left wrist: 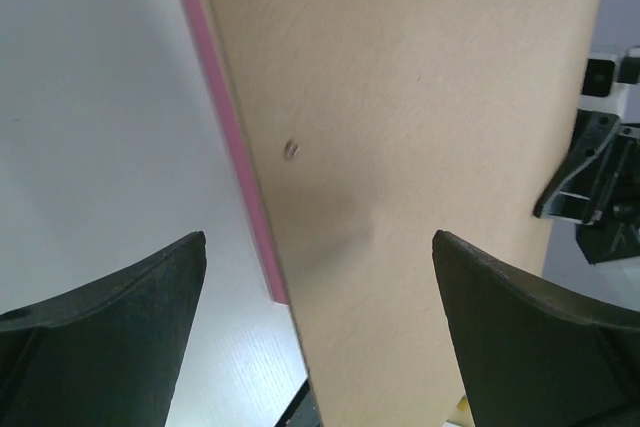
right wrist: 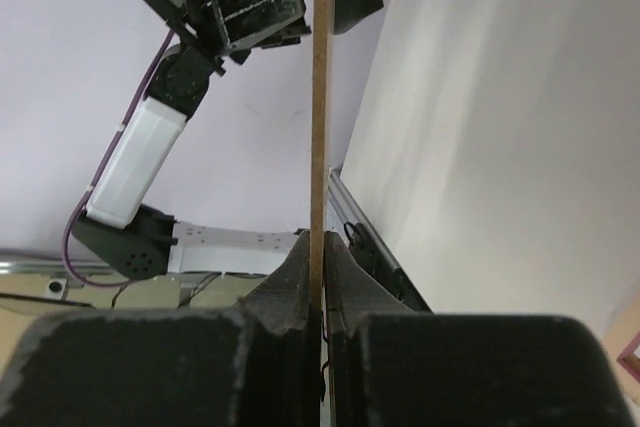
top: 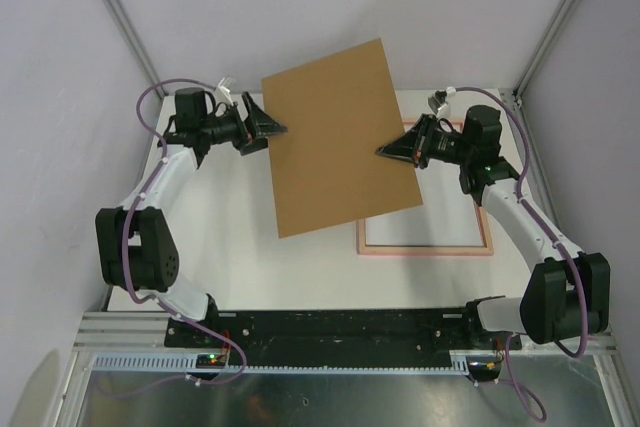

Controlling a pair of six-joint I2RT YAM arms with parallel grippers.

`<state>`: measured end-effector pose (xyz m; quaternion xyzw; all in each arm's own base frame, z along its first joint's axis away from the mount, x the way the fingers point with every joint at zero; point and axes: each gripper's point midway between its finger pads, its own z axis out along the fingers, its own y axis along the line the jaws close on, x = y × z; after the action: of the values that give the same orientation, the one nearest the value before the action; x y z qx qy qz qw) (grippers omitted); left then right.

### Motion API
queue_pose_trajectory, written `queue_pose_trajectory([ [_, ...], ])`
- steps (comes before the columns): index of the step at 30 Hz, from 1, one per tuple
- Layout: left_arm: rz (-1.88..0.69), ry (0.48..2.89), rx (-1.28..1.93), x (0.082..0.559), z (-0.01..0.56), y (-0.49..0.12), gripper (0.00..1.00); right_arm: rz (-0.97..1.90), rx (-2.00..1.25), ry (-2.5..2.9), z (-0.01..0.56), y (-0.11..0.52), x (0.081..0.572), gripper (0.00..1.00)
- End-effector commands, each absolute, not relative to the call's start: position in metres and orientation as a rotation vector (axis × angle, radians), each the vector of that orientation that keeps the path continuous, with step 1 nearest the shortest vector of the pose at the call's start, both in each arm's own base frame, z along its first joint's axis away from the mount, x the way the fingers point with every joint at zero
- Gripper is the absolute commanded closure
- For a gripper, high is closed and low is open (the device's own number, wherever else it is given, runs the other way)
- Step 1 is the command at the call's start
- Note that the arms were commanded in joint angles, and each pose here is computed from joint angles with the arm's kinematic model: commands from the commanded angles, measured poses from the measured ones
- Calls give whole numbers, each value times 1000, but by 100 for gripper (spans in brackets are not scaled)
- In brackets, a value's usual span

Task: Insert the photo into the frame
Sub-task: Pass from the right arm to the left

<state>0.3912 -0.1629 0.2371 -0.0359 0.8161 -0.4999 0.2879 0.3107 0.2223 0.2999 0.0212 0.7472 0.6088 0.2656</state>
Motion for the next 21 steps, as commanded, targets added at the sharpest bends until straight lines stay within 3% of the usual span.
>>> queue_pose_trajectory([
  [1,-1464,2061,24,388,276,-172,2,1722,-164,1877,346,227,296,100],
  [8,-1565,1980,84,365,301,-178,6,1758,-224,1884,340,229,293,100],
  [12,-1607,1937,93,350,314,-178,14,1771,-233,1878,339,230,297,100],
  [21,-1645,1899,85,334,324,-175,43,1769,-186,1925,314,231,317,100],
])
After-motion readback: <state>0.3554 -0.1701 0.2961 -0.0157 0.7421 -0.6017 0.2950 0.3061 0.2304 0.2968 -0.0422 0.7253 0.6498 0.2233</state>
